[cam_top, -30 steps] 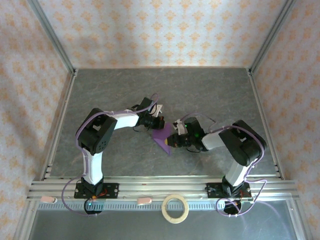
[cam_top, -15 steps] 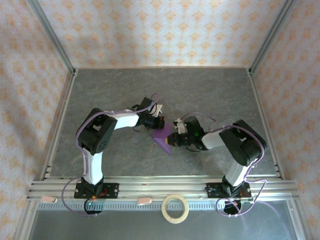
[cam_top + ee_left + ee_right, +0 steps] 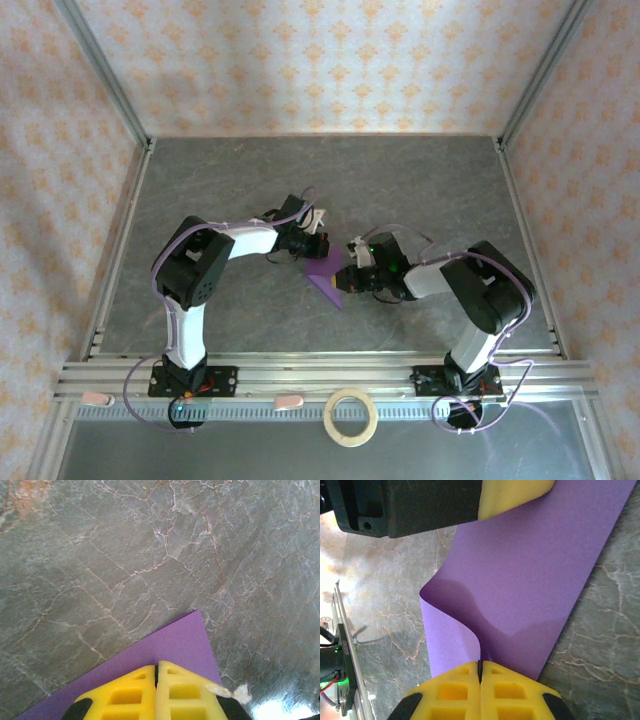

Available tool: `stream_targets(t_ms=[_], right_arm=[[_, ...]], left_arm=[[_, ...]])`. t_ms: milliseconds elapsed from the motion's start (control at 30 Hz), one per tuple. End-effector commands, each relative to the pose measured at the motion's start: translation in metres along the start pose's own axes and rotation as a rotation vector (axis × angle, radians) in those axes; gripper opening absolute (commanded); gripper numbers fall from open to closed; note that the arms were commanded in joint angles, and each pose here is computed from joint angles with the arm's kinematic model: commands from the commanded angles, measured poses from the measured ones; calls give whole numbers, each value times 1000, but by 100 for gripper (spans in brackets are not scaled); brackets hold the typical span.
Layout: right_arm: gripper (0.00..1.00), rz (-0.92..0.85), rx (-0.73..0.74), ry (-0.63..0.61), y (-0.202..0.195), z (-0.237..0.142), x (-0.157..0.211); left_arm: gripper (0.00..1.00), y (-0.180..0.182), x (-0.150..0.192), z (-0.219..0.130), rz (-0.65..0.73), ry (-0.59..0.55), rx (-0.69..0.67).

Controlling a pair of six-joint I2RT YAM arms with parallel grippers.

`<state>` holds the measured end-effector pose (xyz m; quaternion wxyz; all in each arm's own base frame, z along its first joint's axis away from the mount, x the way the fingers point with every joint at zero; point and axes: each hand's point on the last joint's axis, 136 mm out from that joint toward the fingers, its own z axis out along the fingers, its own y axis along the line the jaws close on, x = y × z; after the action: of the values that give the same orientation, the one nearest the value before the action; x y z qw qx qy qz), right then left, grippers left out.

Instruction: Fold a paper plane with a square sheet of paper (pick it up from the middle)

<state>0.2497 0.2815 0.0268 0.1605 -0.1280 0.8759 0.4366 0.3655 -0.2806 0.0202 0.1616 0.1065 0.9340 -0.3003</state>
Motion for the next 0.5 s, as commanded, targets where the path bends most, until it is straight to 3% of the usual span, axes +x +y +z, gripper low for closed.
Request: stream_targets(t_ms=[0, 467], right_arm=[[0, -26, 19, -30, 1, -4, -10], [0, -22, 37, -28, -3, -4, -10]], left_arm=[[0, 27, 32, 15, -30, 105, -91], [0, 27, 31, 16, -34, 105, -89]])
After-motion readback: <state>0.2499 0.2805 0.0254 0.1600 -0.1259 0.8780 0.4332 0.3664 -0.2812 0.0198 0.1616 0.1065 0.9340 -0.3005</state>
